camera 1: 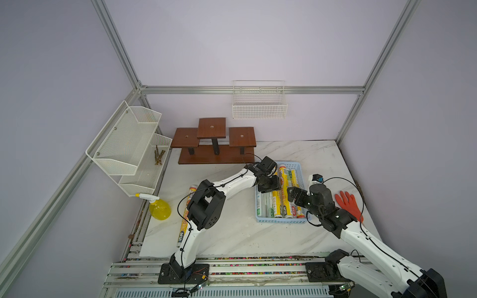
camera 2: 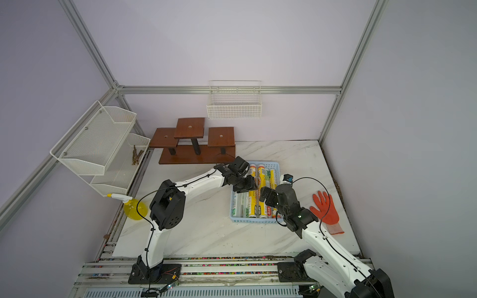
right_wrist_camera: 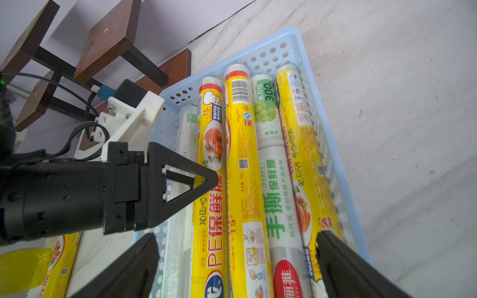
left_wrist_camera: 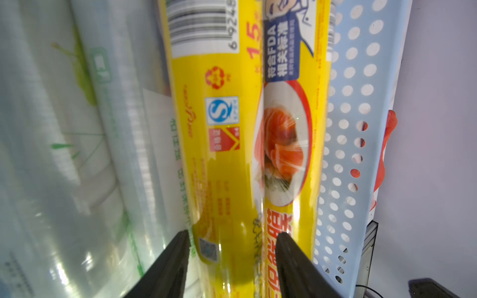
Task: Put the plastic wrap into the basket
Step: Place the plastic wrap in the basket, then pick up the plastic wrap from the center of the board.
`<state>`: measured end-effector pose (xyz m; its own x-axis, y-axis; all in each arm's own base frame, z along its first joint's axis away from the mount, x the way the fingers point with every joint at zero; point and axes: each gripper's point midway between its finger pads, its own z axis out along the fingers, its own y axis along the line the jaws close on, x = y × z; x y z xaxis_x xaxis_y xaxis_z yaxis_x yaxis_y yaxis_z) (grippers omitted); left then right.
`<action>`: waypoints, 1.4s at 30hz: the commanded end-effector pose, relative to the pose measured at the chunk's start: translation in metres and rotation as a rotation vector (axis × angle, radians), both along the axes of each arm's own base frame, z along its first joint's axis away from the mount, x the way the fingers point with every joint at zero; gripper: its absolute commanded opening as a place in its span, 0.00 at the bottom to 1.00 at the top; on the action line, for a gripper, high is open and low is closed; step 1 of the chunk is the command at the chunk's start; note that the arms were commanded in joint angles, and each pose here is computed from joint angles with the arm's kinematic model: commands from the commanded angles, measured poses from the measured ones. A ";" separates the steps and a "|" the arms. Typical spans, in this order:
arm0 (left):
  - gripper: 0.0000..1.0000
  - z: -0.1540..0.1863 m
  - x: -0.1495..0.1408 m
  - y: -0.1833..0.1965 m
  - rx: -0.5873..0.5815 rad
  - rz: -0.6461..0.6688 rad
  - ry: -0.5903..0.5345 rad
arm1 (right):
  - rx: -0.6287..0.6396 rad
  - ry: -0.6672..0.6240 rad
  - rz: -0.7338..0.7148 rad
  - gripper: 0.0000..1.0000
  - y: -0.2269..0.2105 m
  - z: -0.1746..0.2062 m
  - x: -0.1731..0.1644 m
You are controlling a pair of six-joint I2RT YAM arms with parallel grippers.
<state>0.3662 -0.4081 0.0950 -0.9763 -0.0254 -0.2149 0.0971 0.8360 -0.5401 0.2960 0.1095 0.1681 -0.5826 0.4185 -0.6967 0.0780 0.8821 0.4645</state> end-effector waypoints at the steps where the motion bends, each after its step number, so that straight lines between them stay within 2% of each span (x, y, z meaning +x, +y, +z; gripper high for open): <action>1: 0.58 0.027 -0.001 0.004 0.006 0.003 -0.050 | -0.014 -0.009 -0.016 0.99 -0.006 0.004 -0.001; 8: 0.63 0.088 0.002 0.038 0.027 0.053 -0.265 | 0.061 -0.052 0.062 0.99 0.013 0.019 0.001; 11: 0.63 0.104 0.003 0.076 0.101 0.122 -0.367 | 0.141 -0.108 0.175 0.99 0.036 0.036 0.002; 17: 0.64 0.108 -0.008 0.173 0.311 0.286 -0.465 | 0.341 -0.176 0.441 0.99 0.094 0.068 0.000; 22: 0.66 0.089 -0.029 0.246 0.460 0.384 -0.417 | 0.291 -0.164 0.546 0.99 0.135 0.070 0.002; 27: 0.67 0.080 -0.051 0.299 0.566 0.468 -0.371 | 0.212 -0.142 0.635 0.99 0.177 0.064 -0.003; 30: 0.71 0.070 -0.063 0.328 0.629 0.526 -0.336 | 0.165 -0.118 0.693 0.99 0.203 0.055 -0.008; 34: 0.76 0.057 -0.075 0.362 0.663 0.591 -0.275 | 0.154 -0.067 0.763 0.99 0.232 0.041 -0.015; 36: 0.82 0.051 -0.080 0.380 0.692 0.633 -0.254 | 0.180 -0.045 0.794 0.99 0.242 0.037 -0.019; 42: 0.87 0.023 -0.096 0.411 0.611 0.749 -0.120 | 0.201 -0.007 0.881 0.99 0.268 0.027 -0.035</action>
